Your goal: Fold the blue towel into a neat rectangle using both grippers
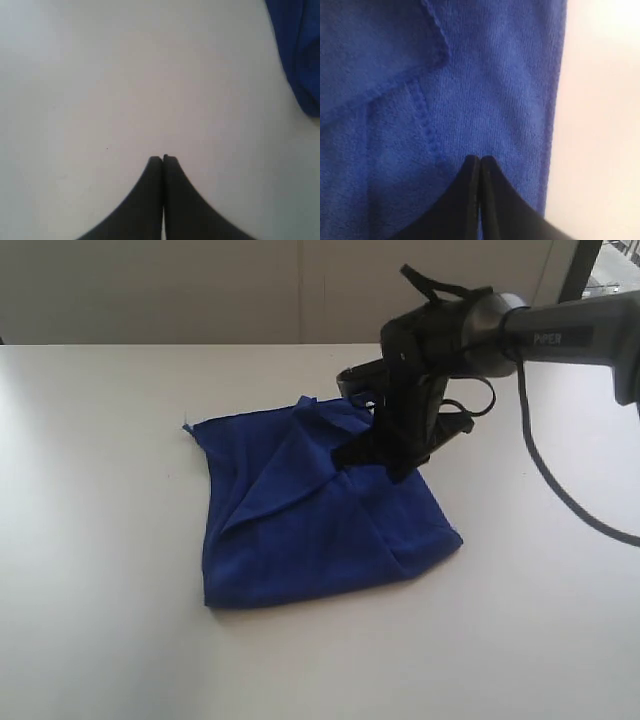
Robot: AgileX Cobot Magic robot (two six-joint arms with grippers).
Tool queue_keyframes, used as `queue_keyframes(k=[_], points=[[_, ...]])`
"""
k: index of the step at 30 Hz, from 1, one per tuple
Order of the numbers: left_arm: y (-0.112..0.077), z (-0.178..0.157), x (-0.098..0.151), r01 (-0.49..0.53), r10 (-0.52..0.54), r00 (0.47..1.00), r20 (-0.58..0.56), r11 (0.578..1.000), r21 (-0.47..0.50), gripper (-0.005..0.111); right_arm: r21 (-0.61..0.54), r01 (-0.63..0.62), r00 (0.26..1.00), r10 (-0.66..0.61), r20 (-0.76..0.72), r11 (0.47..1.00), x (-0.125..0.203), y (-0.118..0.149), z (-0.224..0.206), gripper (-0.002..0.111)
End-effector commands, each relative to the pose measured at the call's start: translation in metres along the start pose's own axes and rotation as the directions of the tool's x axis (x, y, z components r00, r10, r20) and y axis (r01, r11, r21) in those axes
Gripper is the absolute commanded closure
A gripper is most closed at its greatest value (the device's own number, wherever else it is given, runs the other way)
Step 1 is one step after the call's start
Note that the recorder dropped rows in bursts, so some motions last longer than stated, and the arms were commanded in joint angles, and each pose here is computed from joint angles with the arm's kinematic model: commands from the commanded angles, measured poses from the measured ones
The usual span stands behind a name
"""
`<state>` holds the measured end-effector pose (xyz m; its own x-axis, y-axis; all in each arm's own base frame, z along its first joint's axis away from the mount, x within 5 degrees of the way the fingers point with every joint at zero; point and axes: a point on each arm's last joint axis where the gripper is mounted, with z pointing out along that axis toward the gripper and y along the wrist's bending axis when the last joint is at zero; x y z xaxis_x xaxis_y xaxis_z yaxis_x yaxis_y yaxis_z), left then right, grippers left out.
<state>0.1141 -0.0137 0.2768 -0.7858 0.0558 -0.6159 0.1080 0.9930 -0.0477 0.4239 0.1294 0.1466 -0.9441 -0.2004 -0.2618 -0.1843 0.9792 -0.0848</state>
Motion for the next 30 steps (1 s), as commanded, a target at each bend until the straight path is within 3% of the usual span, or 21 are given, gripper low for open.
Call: queue_keyframes(k=[1,14,25,30], points=[[0.0,0.0,0.002,0.01,-0.01,1.0,-0.005,1.0,0.001,0.107,0.008,-0.001,0.999,0.001,-0.04,1.0,0.012,-0.01,0.017,0.108],[0.0,0.0,0.002,0.01,-0.01,1.0,-0.005,1.0,0.001,0.107,0.118,-0.033,0.973,0.059,-0.223,0.993,0.048,-0.025,0.019,0.108],[0.0,0.0,0.002,0.01,-0.01,1.0,-0.005,1.0,0.001,0.107,0.139,-0.026,0.968,0.06,-0.242,0.99,0.065,-0.03,0.003,0.108],[0.0,0.0,0.002,0.01,-0.01,1.0,-0.005,1.0,0.001,0.107,0.112,-0.041,0.99,0.056,-0.131,0.993,0.055,-0.029,-0.009,0.108]])
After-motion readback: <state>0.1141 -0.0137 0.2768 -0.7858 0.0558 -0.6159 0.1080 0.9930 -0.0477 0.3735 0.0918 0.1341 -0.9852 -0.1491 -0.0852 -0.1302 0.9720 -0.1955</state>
